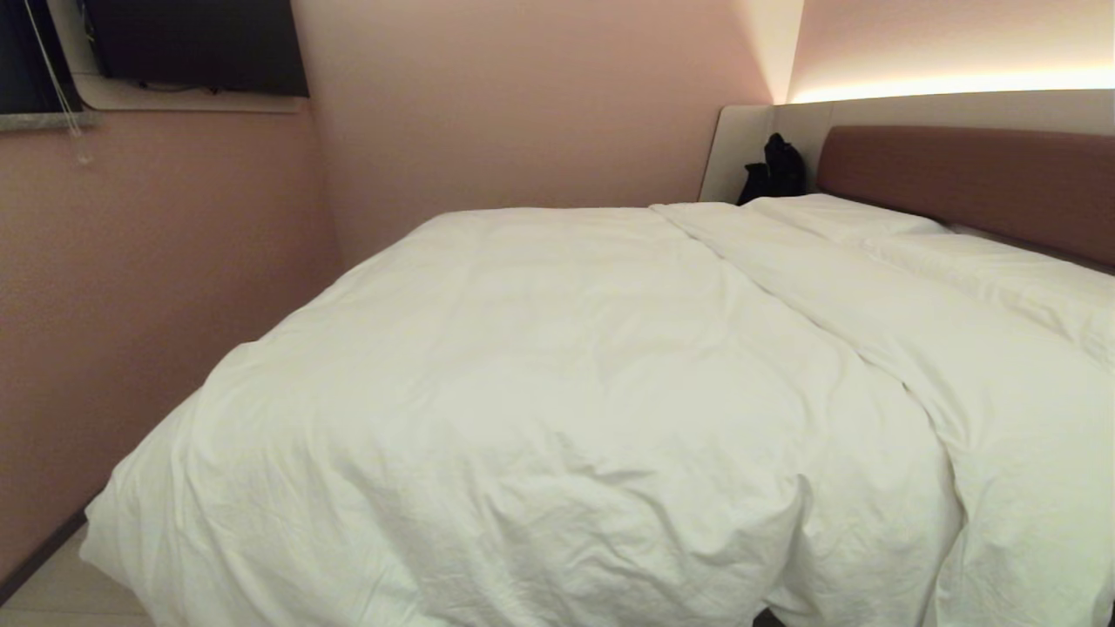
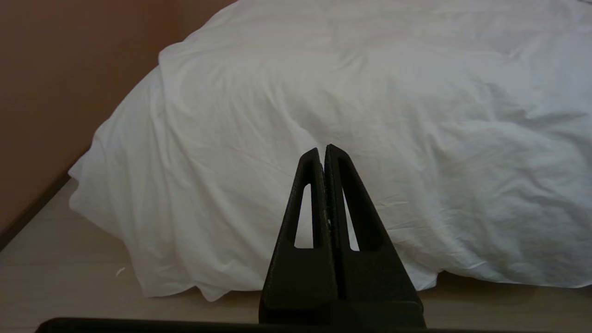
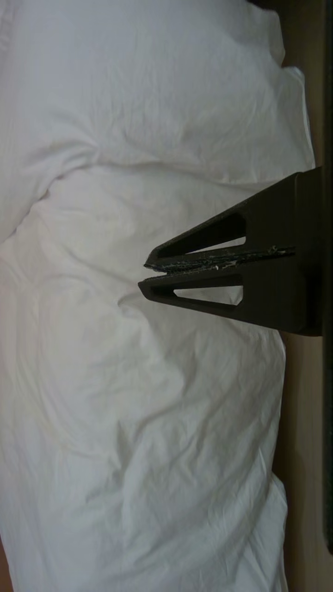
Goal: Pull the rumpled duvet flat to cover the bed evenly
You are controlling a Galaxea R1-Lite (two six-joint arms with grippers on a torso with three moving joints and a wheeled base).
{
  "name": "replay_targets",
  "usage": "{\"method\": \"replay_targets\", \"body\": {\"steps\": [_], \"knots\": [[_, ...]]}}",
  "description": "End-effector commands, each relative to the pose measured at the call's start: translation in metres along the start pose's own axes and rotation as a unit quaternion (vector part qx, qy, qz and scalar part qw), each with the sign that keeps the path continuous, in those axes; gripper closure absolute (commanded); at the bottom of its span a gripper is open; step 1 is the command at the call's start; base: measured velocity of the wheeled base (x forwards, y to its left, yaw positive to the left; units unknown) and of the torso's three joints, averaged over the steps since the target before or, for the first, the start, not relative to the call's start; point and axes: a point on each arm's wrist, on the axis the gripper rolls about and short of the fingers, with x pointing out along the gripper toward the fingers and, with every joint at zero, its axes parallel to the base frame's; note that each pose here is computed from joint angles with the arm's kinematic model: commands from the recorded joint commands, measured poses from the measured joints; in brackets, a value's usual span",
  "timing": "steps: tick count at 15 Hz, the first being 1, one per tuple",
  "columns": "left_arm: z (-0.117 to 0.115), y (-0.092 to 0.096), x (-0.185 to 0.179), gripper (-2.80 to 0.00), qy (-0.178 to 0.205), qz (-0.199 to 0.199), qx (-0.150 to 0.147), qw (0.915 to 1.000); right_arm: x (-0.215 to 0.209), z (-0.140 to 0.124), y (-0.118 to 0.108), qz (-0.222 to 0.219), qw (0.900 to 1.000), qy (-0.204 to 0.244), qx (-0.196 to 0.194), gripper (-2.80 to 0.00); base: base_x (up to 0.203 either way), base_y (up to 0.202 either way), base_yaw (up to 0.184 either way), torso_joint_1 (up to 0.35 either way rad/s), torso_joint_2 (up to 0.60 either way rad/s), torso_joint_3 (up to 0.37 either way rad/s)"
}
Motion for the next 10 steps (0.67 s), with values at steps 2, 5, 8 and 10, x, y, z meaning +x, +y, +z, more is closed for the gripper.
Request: {"method": "replay_targets", "body": {"steps": [2,5,8,10], "knots": [[0.0,0.0,0.0,0.0,0.0,0.0,0.001,1.0,0.0,0.0001,0.0,0.0,1.0,-0.001,0.0,0.0,0.0,0.195,-0.001,0.001,0.0,0.003],[0.0,0.0,0.0,0.0,0.0,0.0,0.001,1.0,0.0,0.0,0.0,0.0,1.0,0.0,0.0,0.0,0.0,0.192,-0.003,0.004,0.0,0.0],[0.0,0.0,0.0,0.0,0.0,0.0,0.0,1.0,0.0,0.0001,0.0,0.0,1.0,-0.001,0.0,0.0,0.0,0.195,0.002,0.001,0.0,0.005],[0.0,0.0,0.0,0.0,0.0,0.0,0.0,1.0,0.0,0.0001,0.0,0.0,1.0,-0.001,0.0,0.0,0.0,0.195,0.001,0.003,0.0,-0.001]]}}
